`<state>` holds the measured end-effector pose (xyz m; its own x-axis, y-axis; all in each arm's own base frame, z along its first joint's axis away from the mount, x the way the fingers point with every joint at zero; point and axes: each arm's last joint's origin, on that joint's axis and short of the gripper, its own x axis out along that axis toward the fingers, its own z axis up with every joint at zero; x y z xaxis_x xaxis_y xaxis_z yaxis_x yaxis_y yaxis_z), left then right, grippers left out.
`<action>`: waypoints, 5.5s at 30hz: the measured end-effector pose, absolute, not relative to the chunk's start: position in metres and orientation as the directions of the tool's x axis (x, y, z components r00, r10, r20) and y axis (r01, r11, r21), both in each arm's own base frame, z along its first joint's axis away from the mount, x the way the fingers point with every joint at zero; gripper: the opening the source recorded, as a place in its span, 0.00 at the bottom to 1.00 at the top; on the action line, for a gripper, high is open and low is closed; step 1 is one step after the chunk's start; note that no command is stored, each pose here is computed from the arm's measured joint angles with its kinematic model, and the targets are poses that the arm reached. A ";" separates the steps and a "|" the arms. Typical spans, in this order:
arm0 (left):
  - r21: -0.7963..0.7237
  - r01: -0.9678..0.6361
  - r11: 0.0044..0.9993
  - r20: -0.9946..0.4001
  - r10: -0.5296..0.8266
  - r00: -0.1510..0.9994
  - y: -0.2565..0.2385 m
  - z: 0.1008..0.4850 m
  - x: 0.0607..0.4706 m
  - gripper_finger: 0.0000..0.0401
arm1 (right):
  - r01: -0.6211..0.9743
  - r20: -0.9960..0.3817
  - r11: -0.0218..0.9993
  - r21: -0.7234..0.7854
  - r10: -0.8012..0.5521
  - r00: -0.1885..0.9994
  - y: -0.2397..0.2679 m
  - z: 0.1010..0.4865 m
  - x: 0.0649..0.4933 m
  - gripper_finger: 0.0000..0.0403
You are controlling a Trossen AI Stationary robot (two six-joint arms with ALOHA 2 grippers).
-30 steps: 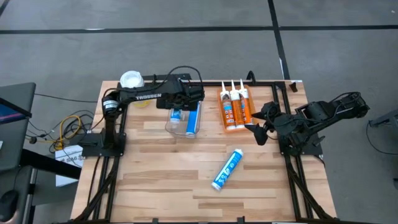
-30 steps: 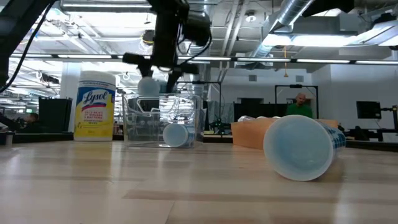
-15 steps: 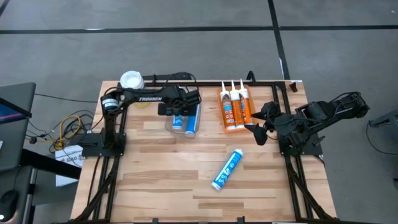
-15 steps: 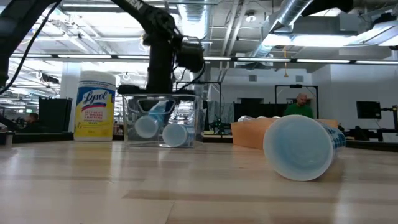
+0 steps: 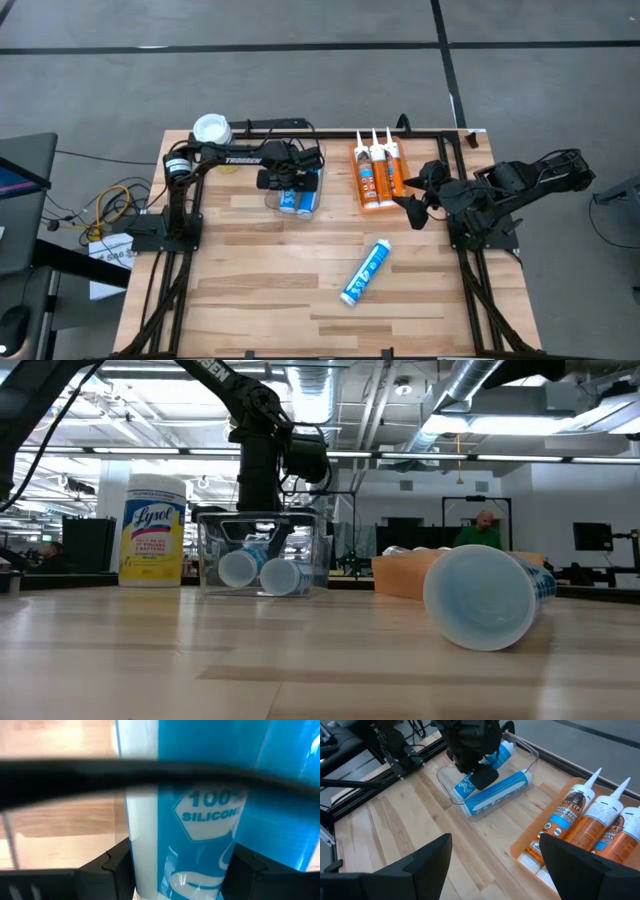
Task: Pick & place silicon tubes, Sealant and Lysol wipes
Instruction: Put the blue sealant into the transparent bin
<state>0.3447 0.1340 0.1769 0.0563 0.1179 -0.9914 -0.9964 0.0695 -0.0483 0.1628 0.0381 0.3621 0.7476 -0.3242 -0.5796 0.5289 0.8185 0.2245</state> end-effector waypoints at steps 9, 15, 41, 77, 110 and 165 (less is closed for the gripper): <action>-0.064 -0.995 0.075 -0.992 0.108 0.072 0.134 0.174 0.347 0.66 | 0.523 -0.571 0.819 0.237 -0.318 0.757 0.039 0.363 0.163 0.73; -0.076 -0.994 0.076 -0.992 0.097 0.084 0.134 0.175 0.348 0.76 | 0.522 -0.572 0.819 0.237 -0.317 0.757 0.039 0.363 0.163 0.73; -0.205 -0.854 0.479 -0.699 0.539 0.470 0.038 0.386 0.266 0.78 | 0.598 -0.646 0.601 0.531 -0.169 0.744 0.071 0.350 0.175 0.73; -0.231 -0.616 0.753 -0.638 0.360 0.681 -0.023 0.307 0.185 0.78 | 0.958 -0.991 -0.270 0.099 -0.112 0.071 0.149 0.202 0.293 0.73; -0.219 -0.587 0.779 -0.649 0.333 0.684 -0.023 0.307 0.185 0.78 | 0.981 -0.985 -0.131 -0.146 -0.071 -0.156 0.105 0.137 0.327 0.73; -0.650 -0.335 0.682 -0.368 0.103 0.924 -0.035 0.334 0.218 0.78 | 0.650 -0.452 0.531 0.543 -0.468 0.759 0.047 0.350 0.340 0.50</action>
